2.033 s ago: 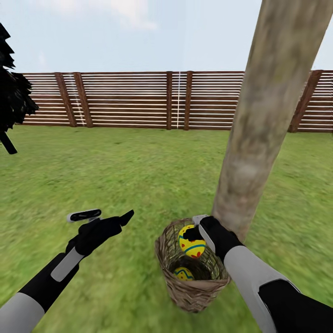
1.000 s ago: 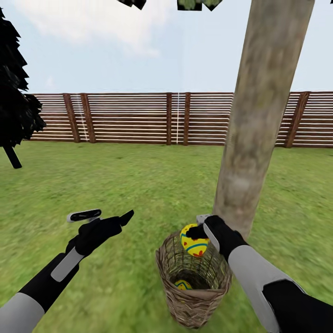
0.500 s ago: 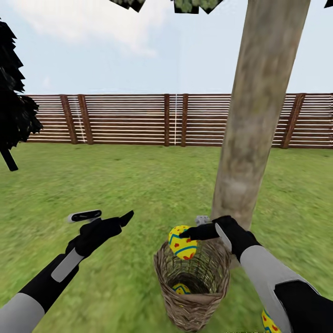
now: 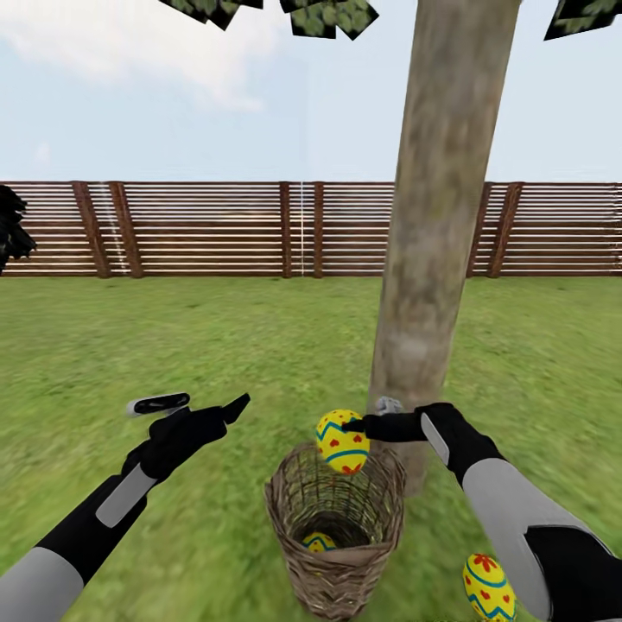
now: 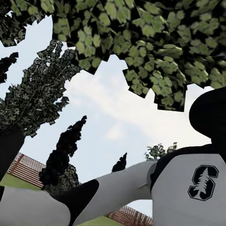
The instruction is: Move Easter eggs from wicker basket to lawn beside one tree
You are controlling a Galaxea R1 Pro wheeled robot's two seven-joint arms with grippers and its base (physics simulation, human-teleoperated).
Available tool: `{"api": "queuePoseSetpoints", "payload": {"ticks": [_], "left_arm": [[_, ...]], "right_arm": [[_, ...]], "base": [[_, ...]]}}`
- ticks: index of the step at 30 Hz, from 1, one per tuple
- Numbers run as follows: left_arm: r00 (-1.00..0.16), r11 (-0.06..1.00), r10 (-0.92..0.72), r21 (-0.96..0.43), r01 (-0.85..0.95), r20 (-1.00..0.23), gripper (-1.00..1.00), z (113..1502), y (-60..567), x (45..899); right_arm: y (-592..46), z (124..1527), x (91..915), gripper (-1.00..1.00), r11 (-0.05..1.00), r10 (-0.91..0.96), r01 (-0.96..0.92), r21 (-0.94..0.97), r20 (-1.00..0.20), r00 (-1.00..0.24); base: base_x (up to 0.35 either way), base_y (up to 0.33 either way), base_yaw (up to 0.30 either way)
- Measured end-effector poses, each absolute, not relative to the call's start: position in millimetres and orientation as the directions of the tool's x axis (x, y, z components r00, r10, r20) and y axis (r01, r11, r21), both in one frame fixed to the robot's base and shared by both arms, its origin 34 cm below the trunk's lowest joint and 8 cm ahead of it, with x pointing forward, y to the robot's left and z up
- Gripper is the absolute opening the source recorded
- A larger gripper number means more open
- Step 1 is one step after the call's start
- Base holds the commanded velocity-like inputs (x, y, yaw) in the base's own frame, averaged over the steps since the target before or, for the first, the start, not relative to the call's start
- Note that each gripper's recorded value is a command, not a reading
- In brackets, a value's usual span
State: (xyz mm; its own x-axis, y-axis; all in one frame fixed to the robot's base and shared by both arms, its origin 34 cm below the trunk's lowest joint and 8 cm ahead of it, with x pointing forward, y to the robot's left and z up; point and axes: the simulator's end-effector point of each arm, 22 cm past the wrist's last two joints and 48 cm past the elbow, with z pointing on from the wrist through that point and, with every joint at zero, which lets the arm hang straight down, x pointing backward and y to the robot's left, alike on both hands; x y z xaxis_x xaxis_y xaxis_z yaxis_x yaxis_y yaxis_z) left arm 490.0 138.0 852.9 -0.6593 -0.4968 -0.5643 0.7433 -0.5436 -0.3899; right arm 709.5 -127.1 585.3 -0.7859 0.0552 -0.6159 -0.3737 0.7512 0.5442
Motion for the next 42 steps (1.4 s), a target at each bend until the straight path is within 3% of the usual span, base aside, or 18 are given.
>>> {"api": "queuePoseSetpoints", "payload": {"ticks": [15, 20, 29, 33, 36, 42], "left_arm": [[-0.673, -0.528, -0.557, -0.418, 0.739, -0.486, 1.00, 848, 157, 508], [-0.668, -0.529, -0.560, -0.409, 0.743, -0.490, 1.00, 851, 155, 506], [-0.672, -0.551, -0.559, -0.387, 0.739, -0.487, 1.00, 857, 144, 500], [-0.669, -0.561, -0.557, -0.371, 0.740, -0.492, 1.00, 863, 141, 496], [-0.659, -0.578, -0.550, -0.336, 0.744, -0.513, 1.00, 874, 139, 485], [-0.673, -0.626, -0.541, -0.294, 0.723, -0.504, 1.00, 885, 118, 474]], "right_arm": [[-159, 580, 706, -1.00, 0.779, 0.066, -0.339, 0.527, -0.607, -0.792], [-222, 579, 708, -1.00, 0.826, 0.091, -0.283, 0.488, -0.610, -0.787], [-273, 576, 705, -1.00, 0.865, 0.104, -0.232, 0.445, -0.611, -0.785], [-333, 557, 718, -1.00, 0.975, 0.089, -0.064, 0.215, -0.633, -0.769], [-395, 561, 729, -1.00, 0.993, 0.075, 0.119, -0.016, -0.693, -0.717], [-391, 542, 718, -1.00, 0.969, 0.047, 0.196, -0.148, -0.670, -0.741]], "base": [[-0.169, -0.051, -0.207], [0.000, 0.000, -0.207], [0.000, 0.000, -0.207], [0.000, 0.000, -0.207], [0.000, 0.000, -0.207], [0.000, 0.000, -0.183]]}}
